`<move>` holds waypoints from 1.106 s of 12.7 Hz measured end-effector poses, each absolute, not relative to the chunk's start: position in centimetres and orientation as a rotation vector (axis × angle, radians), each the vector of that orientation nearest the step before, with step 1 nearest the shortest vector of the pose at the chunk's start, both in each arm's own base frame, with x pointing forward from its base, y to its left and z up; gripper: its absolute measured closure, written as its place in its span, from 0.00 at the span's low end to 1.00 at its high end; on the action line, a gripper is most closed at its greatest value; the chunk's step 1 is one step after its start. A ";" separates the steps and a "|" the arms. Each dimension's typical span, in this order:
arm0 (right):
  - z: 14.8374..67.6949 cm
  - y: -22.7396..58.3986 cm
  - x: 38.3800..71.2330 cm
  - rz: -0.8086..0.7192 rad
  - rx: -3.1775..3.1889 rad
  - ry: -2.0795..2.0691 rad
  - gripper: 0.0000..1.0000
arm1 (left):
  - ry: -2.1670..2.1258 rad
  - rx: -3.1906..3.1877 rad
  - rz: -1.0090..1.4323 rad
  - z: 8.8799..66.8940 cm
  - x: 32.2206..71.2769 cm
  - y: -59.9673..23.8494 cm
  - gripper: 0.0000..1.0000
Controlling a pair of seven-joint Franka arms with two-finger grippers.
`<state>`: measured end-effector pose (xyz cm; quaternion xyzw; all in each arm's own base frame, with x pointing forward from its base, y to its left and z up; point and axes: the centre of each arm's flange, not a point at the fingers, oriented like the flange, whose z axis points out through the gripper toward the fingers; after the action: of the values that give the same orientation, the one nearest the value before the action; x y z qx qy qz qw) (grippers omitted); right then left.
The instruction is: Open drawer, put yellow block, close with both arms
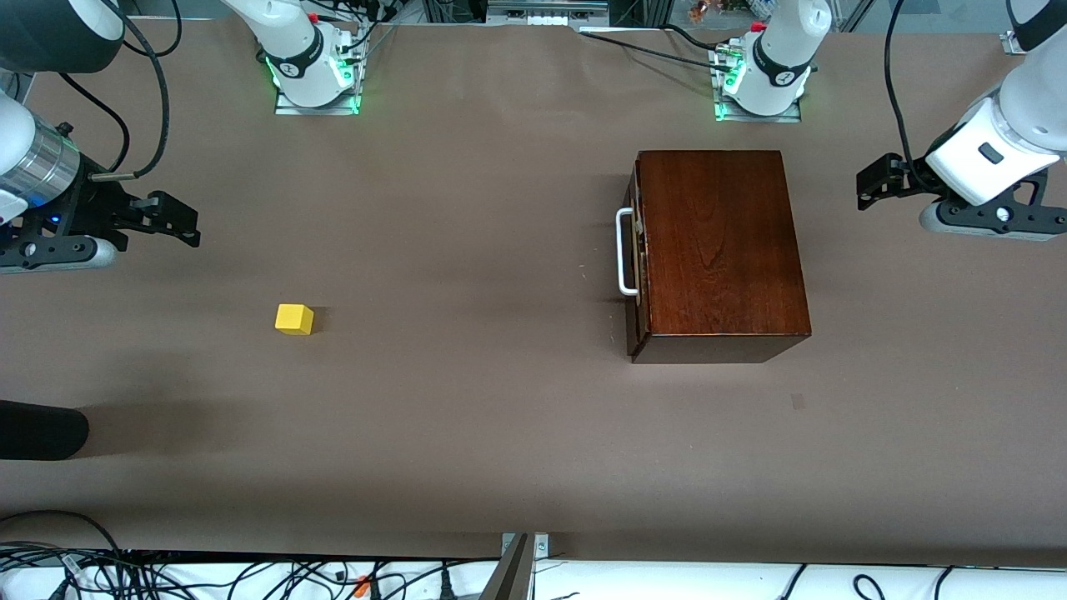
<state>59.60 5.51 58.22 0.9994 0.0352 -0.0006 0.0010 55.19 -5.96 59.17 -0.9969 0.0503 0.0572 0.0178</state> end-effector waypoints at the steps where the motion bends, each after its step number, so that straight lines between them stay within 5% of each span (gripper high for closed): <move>1: 58.3 5.5 59.6 0.005 3.138 0.111 0.00 | 0.171 -3.096 0.183 59.1 55.2 -6.4 0.00; 14: 58.3 5.9 59.7 0.013 3.139 0.122 0.00 | 0.236 -3.093 0.275 50.8 51.9 -30.4 0.00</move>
<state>59.66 5.92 58.35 0.9992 0.0387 0.0042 0.0002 51.89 -30.44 50.77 -0.9931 0.0758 0.0883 0.0138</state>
